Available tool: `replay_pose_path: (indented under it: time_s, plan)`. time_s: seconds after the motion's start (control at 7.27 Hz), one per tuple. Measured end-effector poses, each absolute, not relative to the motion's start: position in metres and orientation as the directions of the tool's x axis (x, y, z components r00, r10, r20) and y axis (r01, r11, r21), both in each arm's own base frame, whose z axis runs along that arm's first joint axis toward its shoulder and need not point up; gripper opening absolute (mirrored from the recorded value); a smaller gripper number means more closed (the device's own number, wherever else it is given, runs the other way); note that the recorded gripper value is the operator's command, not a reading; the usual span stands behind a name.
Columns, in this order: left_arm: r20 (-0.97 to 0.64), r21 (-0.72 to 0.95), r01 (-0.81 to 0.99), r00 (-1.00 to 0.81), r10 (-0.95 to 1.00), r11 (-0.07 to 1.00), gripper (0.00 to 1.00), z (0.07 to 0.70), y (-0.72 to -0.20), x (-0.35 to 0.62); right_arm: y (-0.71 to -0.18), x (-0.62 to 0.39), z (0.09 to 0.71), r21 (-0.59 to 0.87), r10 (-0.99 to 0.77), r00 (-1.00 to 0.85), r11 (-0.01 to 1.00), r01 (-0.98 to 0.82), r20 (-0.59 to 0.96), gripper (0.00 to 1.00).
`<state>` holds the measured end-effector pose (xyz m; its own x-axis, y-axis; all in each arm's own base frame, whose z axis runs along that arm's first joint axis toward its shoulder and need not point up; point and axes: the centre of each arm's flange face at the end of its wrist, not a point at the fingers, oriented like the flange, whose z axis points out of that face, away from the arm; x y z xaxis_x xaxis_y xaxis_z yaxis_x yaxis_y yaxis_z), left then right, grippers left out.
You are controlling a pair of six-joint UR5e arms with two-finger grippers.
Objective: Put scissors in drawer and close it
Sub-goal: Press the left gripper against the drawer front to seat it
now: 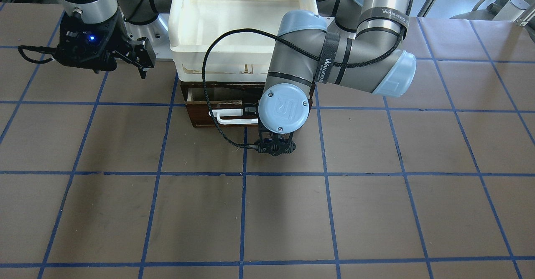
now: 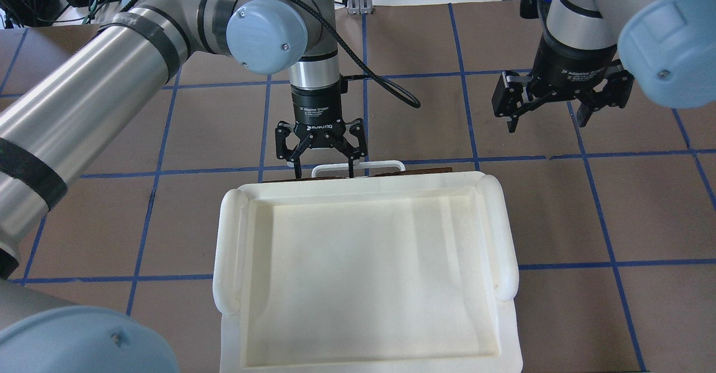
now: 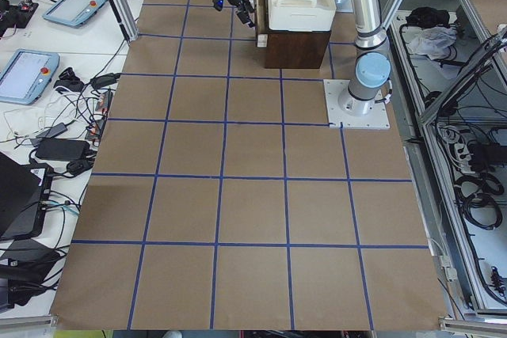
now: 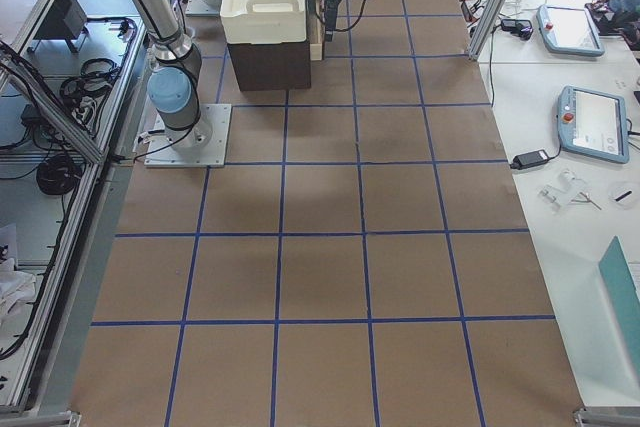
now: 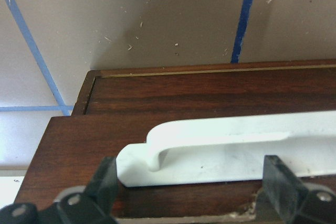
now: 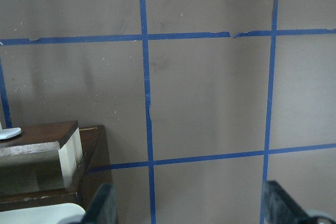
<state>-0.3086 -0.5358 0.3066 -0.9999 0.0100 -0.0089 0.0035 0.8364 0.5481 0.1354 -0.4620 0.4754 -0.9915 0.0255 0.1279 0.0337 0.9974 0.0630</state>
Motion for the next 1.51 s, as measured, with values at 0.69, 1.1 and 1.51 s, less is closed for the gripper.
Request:
replay_pose_path:
  time_s: [0.69,1.1,1.51]
  plan:
    - [-0.022,0.589,-0.007,-1.0,0.008,0.808,1.0,0.307,-0.52,-0.304,-0.462,0.135,0.475,0.065,0.025,-0.992,0.997,0.034,0.127,1.0]
    - [-0.021,0.617,-0.013,-1.0,0.0,0.787,1.0,0.307,-0.514,-0.304,-0.462,0.135,0.475,0.065,0.025,-0.991,0.997,0.034,0.128,1.0]
    - [-0.028,0.64,-0.019,-1.0,-0.001,0.769,1.0,0.302,-0.509,-0.303,-0.462,0.135,0.475,0.065,0.025,-0.991,0.997,0.034,0.128,1.0]
